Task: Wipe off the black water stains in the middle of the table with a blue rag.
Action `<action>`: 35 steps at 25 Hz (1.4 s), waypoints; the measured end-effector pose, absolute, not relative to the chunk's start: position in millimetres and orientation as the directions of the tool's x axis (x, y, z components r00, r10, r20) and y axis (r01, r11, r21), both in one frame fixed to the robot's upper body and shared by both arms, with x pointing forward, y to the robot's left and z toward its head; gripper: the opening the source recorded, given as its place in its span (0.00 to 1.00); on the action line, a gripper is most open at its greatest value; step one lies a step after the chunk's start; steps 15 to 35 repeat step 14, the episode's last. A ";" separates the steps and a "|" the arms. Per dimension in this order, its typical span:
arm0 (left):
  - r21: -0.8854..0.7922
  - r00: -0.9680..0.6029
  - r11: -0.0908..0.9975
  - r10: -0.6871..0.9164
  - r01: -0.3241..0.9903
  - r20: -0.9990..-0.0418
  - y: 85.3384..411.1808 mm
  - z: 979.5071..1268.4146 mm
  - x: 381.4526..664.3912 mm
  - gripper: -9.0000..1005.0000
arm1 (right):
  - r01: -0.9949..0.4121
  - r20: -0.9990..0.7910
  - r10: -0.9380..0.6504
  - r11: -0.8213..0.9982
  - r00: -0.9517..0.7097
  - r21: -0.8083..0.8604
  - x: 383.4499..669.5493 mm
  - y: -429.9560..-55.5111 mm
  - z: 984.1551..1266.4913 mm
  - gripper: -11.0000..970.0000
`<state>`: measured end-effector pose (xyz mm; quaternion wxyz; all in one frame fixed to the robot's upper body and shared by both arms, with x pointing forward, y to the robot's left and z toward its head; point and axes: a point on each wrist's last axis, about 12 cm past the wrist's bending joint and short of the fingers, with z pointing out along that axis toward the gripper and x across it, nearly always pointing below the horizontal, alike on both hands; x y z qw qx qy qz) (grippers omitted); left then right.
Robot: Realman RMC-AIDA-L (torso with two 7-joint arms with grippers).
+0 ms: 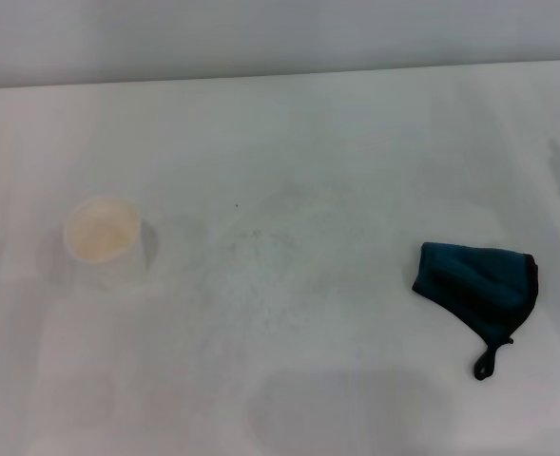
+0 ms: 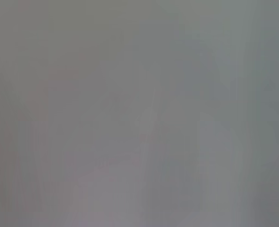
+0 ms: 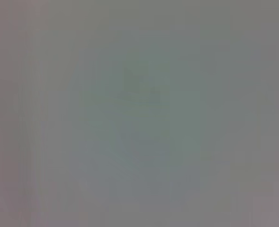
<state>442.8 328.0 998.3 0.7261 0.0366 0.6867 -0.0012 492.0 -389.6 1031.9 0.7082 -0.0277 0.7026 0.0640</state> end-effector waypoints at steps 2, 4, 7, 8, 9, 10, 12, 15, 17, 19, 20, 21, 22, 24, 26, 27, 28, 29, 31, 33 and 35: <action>0.049 0.052 0.997 0.047 0.056 -0.998 327.0 997.5 442.4 0.87 | -0.120 -0.999 0.035 0.992 -0.011 0.036 489.9 -389.3 1028.2 0.43; 0.046 0.051 0.998 0.043 0.052 -0.998 327.2 997.0 441.3 0.88 | -0.106 -0.999 0.031 0.994 -0.041 0.036 489.5 -388.2 1022.9 0.43; 0.043 0.049 0.998 0.041 0.042 -0.998 328.6 996.6 439.6 0.88 | -0.101 -0.998 0.025 0.994 -0.062 0.032 490.0 -385.5 1019.0 0.44; 0.043 0.047 0.998 0.041 0.038 -0.998 329.3 996.4 439.0 0.88 | -0.103 -0.998 0.018 0.994 -0.062 0.025 490.5 -384.8 1018.8 0.44; 0.043 0.046 0.998 0.042 0.034 -0.998 330.1 996.2 438.5 0.88 | -0.102 -0.998 0.010 0.995 -0.060 0.016 491.0 -384.4 1018.9 0.44; 0.047 0.043 0.999 0.046 0.027 -0.998 331.9 995.9 438.0 0.88 | -0.100 -0.998 0.002 0.995 -0.056 0.008 491.8 -384.3 1019.3 0.44; 0.054 0.031 0.998 0.054 0.010 -0.998 335.2 994.7 437.5 0.88 | -0.092 -0.999 -0.005 0.996 -0.047 -0.001 493.8 -384.6 1020.7 0.44; 0.056 0.013 0.998 0.056 -0.003 -0.998 337.6 993.0 437.8 0.88 | -0.089 -0.999 -0.026 0.996 -0.041 -0.022 496.1 -384.1 1021.6 0.44; 0.056 0.013 0.998 0.056 -0.003 -0.998 337.6 993.0 437.8 0.88 | -0.089 -0.999 -0.026 0.996 -0.041 -0.022 496.1 -384.1 1021.6 0.44; 0.056 0.013 0.998 0.056 -0.003 -0.998 337.6 993.0 437.8 0.88 | -0.089 -0.999 -0.026 0.996 -0.041 -0.022 496.1 -384.1 1021.6 0.44; 0.056 0.013 0.998 0.056 -0.003 -0.998 337.6 993.0 437.8 0.88 | -0.089 -0.999 -0.026 0.996 -0.041 -0.022 496.1 -384.1 1021.6 0.44; 0.056 0.013 0.998 0.056 -0.003 -0.998 337.6 993.0 437.8 0.88 | -0.089 -0.999 -0.026 0.996 -0.041 -0.022 496.1 -384.1 1021.6 0.44; 0.056 0.013 0.998 0.056 -0.003 -0.998 337.6 993.0 437.8 0.88 | -0.089 -0.999 -0.026 0.996 -0.041 -0.022 496.1 -384.1 1021.6 0.44; 0.056 0.013 0.998 0.056 -0.003 -0.998 337.6 993.0 437.8 0.88 | -0.089 -0.999 -0.026 0.996 -0.041 -0.022 496.1 -384.1 1021.6 0.44; 0.056 0.013 0.998 0.056 -0.003 -0.998 337.6 993.0 437.8 0.88 | -0.089 -0.999 -0.026 0.996 -0.041 -0.022 496.1 -384.1 1021.6 0.44; 0.056 0.013 0.998 0.056 -0.003 -0.998 337.6 993.0 437.8 0.88 | -0.089 -0.999 -0.026 0.996 -0.041 -0.022 496.1 -384.1 1021.6 0.44; 0.056 0.013 0.998 0.056 -0.003 -0.998 337.6 993.0 437.8 0.88 | -0.089 -0.999 -0.026 0.996 -0.041 -0.022 496.1 -384.1 1021.6 0.44; 0.056 0.013 0.998 0.056 -0.003 -0.998 337.6 993.0 437.8 0.88 | -0.089 -0.999 -0.026 0.996 -0.041 -0.022 496.1 -384.1 1021.6 0.44; 0.056 0.013 0.998 0.056 -0.003 -0.998 337.6 993.0 437.8 0.88 | -0.089 -0.999 -0.026 0.996 -0.041 -0.022 496.1 -384.1 1021.6 0.44; 0.056 0.013 0.998 0.056 -0.003 -0.998 337.6 993.0 437.8 0.88 | -0.089 -0.999 -0.026 0.996 -0.041 -0.022 496.1 -384.1 1021.6 0.44; 0.056 0.013 0.998 0.056 -0.003 -0.998 337.6 993.0 437.8 0.88 | -0.089 -0.999 -0.026 0.996 -0.041 -0.022 496.1 -384.1 1021.6 0.44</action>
